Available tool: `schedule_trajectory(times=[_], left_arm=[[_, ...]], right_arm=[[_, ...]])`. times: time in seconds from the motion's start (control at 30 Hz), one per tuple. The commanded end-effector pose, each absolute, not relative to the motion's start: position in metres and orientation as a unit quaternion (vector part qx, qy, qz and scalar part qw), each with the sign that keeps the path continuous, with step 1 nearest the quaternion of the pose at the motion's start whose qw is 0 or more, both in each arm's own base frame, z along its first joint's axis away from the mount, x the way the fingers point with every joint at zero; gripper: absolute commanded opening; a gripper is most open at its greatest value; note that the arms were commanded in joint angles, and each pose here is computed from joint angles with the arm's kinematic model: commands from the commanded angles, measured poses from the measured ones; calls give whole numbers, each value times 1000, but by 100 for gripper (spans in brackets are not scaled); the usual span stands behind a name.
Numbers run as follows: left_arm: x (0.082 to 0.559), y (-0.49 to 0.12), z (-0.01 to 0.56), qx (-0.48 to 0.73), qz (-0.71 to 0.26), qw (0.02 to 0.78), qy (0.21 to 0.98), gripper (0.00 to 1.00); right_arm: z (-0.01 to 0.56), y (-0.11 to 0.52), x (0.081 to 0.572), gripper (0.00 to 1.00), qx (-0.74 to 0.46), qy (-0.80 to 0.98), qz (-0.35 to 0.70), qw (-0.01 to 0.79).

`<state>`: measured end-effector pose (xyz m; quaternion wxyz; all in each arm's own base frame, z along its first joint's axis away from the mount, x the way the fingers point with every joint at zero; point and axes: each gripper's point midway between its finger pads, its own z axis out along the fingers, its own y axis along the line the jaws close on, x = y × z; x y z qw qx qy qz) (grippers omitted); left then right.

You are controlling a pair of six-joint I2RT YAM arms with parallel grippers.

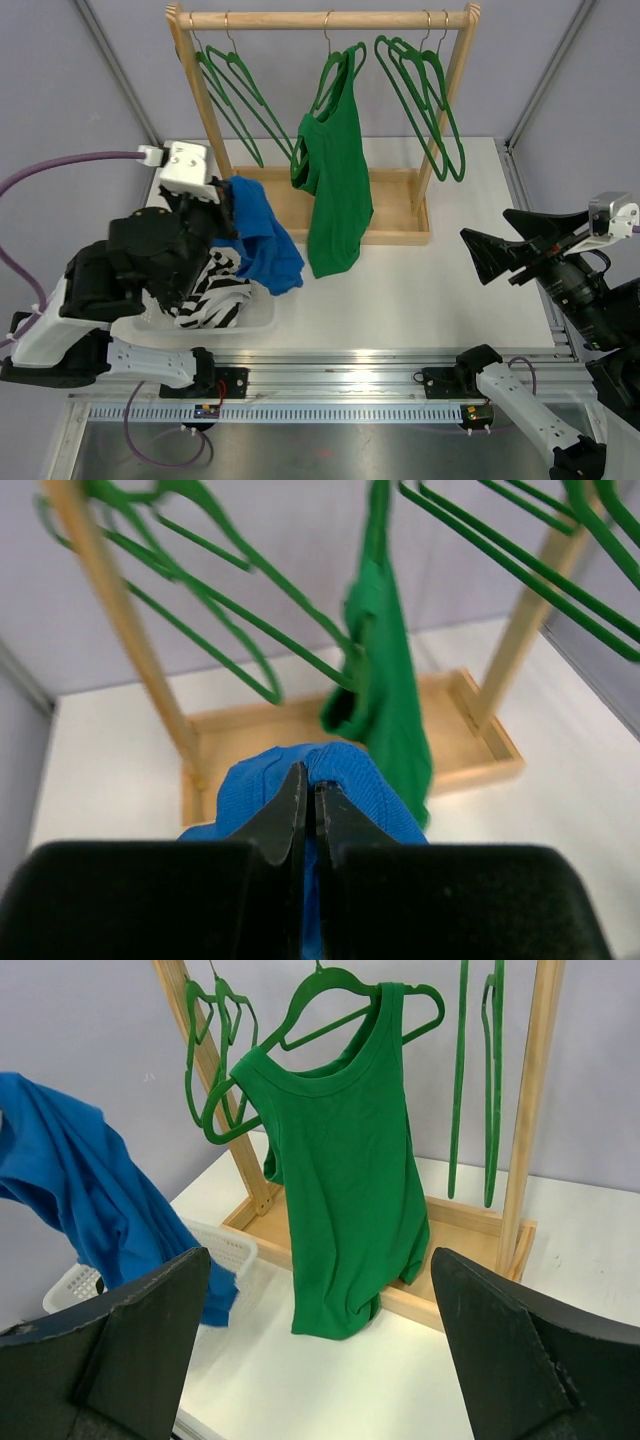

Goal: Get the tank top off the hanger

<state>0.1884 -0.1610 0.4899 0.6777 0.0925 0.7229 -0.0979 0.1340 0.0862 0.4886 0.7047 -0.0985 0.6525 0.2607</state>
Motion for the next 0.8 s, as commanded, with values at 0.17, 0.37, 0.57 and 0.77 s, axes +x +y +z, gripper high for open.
schedule_trajectory(times=[0.17,0.37,0.57,0.77], left_arm=[[188,-49,495,-27,17,709,704,0],[185,-43,440,-39,-13,693,720,0],[211,-84,353,16,24,620,784,0],[221,-68,261,-59,33,525,848,0]], right_arm=[[503,89,144,100,-93,635,262,720],[506,105,154,99,-103,635,292,708],[511,121,164,100,-107,634,326,693],[501,130,174,99,-110,643,337,679]])
